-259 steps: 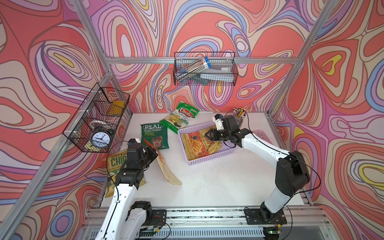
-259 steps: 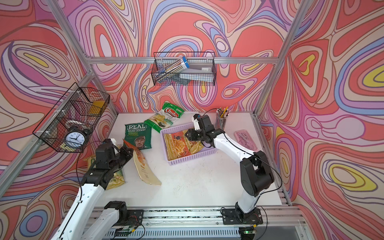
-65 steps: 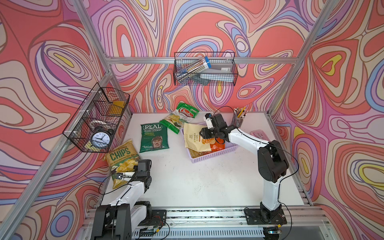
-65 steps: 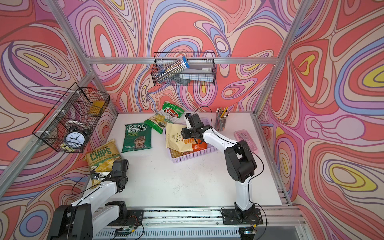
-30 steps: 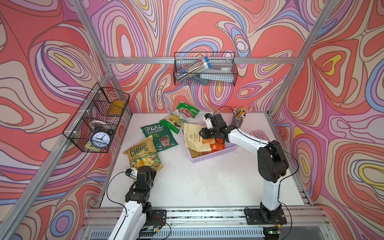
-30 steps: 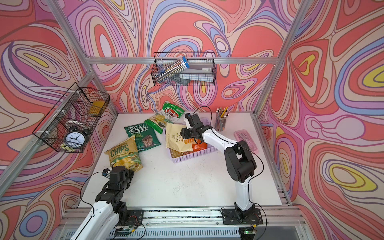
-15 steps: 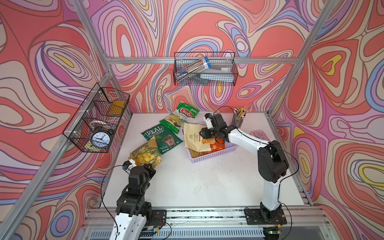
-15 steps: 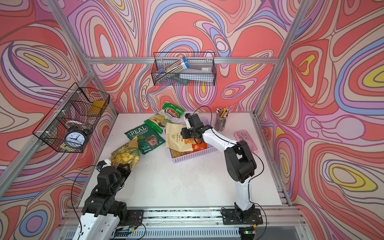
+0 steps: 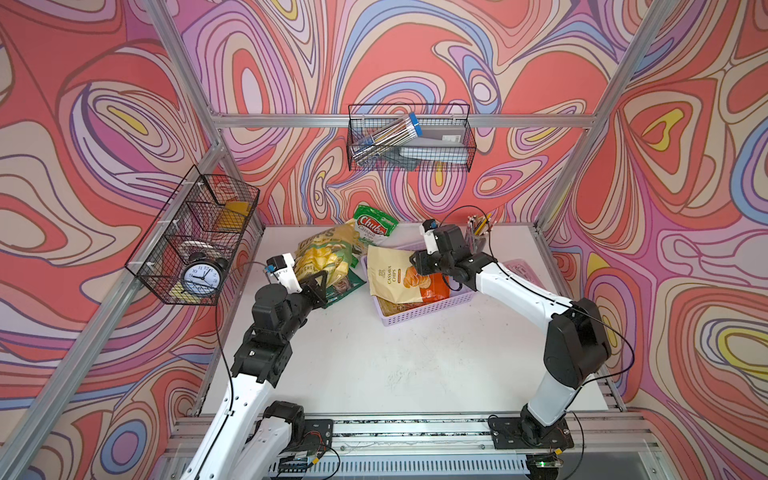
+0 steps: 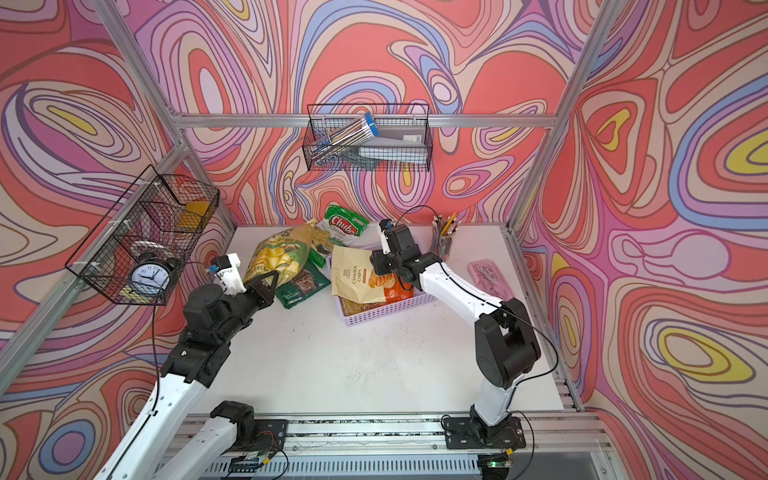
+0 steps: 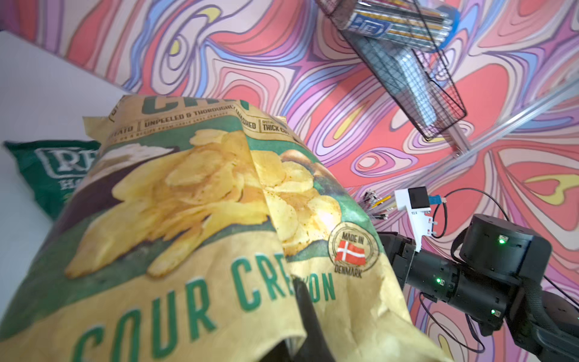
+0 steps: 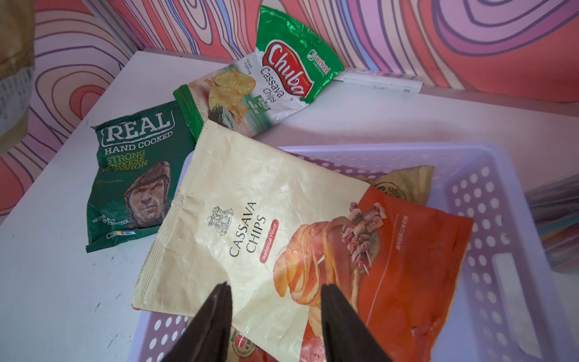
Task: Put the potato chips into the basket
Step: Pick up the potato chip from the center of the board, then place the potato chip in the basket.
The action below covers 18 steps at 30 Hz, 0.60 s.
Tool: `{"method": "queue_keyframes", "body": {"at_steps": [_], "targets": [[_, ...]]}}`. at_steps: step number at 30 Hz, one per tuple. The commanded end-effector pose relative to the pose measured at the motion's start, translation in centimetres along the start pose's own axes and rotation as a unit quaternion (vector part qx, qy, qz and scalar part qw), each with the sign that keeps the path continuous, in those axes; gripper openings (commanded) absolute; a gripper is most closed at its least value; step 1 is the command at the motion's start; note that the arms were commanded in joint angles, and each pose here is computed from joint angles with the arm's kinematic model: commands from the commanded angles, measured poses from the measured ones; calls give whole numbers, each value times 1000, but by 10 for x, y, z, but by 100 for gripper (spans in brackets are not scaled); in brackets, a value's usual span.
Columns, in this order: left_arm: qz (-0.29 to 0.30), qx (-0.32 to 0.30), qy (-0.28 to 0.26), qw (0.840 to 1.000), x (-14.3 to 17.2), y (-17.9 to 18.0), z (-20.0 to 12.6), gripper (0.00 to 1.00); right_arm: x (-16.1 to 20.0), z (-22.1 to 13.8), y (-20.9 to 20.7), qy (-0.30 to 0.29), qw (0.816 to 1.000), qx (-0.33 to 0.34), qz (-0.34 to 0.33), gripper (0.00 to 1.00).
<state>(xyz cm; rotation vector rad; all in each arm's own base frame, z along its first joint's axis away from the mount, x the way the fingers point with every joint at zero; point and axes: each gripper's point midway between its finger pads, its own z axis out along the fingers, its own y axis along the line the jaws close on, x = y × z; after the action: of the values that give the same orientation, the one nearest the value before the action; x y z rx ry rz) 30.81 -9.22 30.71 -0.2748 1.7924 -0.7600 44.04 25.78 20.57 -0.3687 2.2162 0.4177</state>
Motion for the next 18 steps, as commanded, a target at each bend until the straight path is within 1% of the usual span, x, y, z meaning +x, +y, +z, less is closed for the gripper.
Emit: {"method": "queue_keyframes", "body": {"at_steps": [1, 3, 7, 10, 13, 18], "targets": [[60, 108, 14, 992, -7, -53, 21, 0, -11, -17, -12, -29, 999, 40, -17, 48], [73, 134, 52, 987, 14, -68, 40, 0, -13, -26, -20, -39, 998, 56, -17, 48], [100, 159, 108, 976, 54, -79, 69, 0, -18, -43, -31, -57, 995, 80, -12, 48], [112, 192, 151, 963, 80, -87, 92, 0, -21, -54, -37, -68, 993, 92, -12, 47], [132, 222, 176, 950, 93, -95, 117, 0, -23, -67, -49, -81, 990, 118, -9, 46], [145, 254, 220, 931, 108, -103, 159, 0, -17, -88, -67, -95, 985, 145, 0, 46]]}}
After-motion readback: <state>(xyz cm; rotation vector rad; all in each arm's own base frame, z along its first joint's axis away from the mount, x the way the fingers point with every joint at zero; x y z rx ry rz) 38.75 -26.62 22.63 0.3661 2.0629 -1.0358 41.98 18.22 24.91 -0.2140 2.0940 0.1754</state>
